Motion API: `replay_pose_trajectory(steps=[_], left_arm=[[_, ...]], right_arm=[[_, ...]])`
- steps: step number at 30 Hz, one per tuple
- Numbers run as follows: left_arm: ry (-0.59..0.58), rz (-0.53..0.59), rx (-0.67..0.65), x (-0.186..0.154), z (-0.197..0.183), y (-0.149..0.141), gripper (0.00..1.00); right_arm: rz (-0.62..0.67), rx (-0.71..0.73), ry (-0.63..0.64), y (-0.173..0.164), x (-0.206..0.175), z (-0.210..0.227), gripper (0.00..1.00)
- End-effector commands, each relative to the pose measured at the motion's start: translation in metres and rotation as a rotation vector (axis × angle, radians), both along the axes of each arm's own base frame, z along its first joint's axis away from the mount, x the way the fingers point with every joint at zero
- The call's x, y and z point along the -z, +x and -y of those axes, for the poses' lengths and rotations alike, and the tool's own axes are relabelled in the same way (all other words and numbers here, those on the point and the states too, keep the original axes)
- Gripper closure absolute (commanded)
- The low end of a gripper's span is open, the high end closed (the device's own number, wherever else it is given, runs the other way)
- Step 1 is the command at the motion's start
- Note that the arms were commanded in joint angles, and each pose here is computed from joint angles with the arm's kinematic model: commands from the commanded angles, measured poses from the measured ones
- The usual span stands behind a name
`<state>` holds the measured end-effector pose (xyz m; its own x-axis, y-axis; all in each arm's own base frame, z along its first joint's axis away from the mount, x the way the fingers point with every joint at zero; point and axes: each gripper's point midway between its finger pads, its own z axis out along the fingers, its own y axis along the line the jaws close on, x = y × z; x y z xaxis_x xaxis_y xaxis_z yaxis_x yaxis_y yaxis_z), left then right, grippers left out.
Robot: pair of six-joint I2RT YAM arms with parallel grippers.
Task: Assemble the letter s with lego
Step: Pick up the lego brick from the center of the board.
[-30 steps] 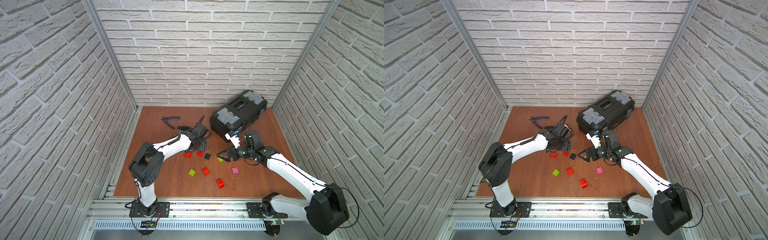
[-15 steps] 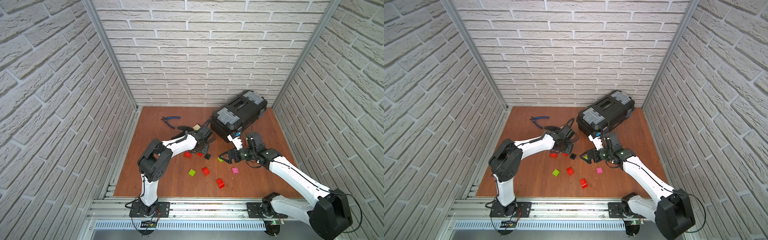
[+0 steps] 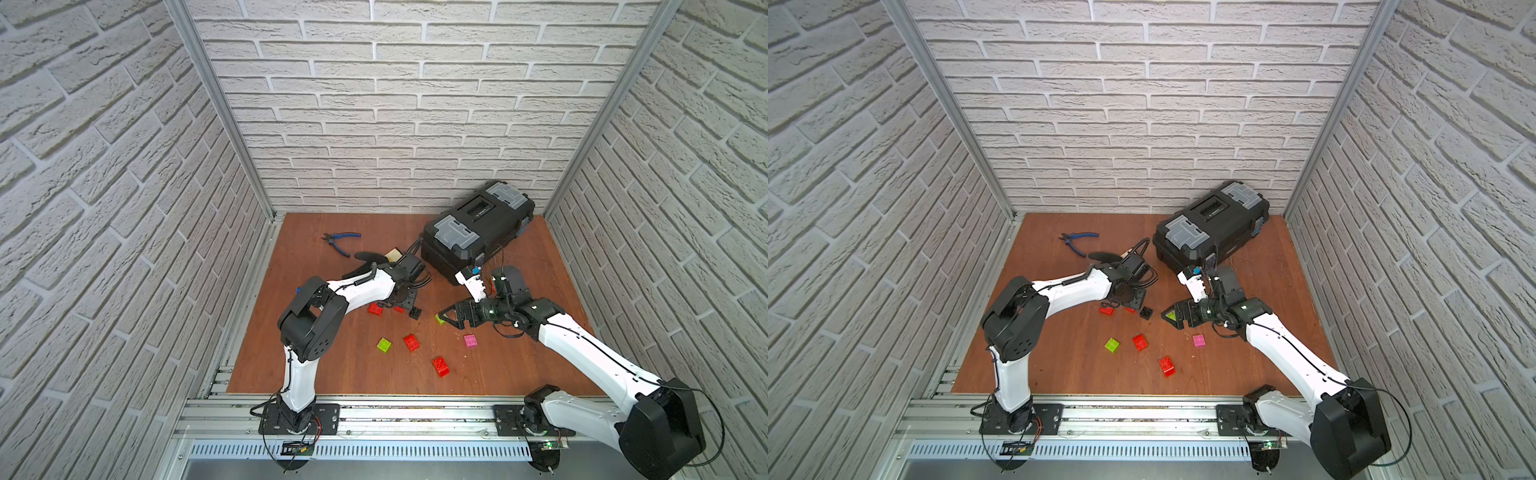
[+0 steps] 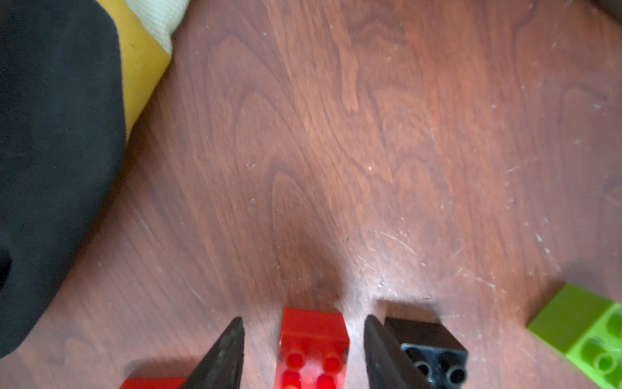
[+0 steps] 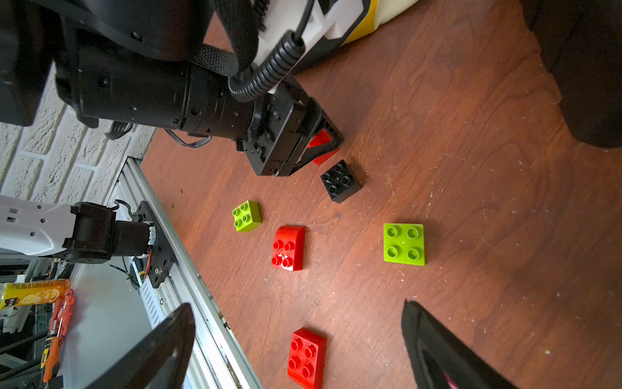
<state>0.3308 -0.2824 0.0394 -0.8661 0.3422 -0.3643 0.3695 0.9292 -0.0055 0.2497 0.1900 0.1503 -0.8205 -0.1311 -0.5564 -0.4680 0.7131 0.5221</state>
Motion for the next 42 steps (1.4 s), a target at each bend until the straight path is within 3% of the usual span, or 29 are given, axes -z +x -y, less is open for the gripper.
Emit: replay_pose_trajectory(steps=[1,8,22,33,42], left_arm=[[0.034,-0.02,0.002,0.012,-0.006,-0.007,0.43],[0.062,-0.028,0.014,0.018,-0.008,-0.012,0.48],[0.05,-0.038,0.019,0.016,-0.005,-0.016,0.68],[0.02,0.021,0.008,-0.036,-0.013,-0.009,0.68],[0.058,0.01,-0.037,-0.054,-0.054,-0.018,0.67]], right_arm=[[0.024,-0.006,-0.006,-0.002,0.0,0.003,0.03],[0.017,-0.004,-0.009,-0.003,0.002,0.004,0.03],[0.022,0.003,-0.018,-0.002,0.001,0.007,0.04],[0.031,0.012,-0.001,0.005,-0.004,0.005,0.04],[0.043,-0.032,0.062,0.005,-0.009,-0.015,0.06]])
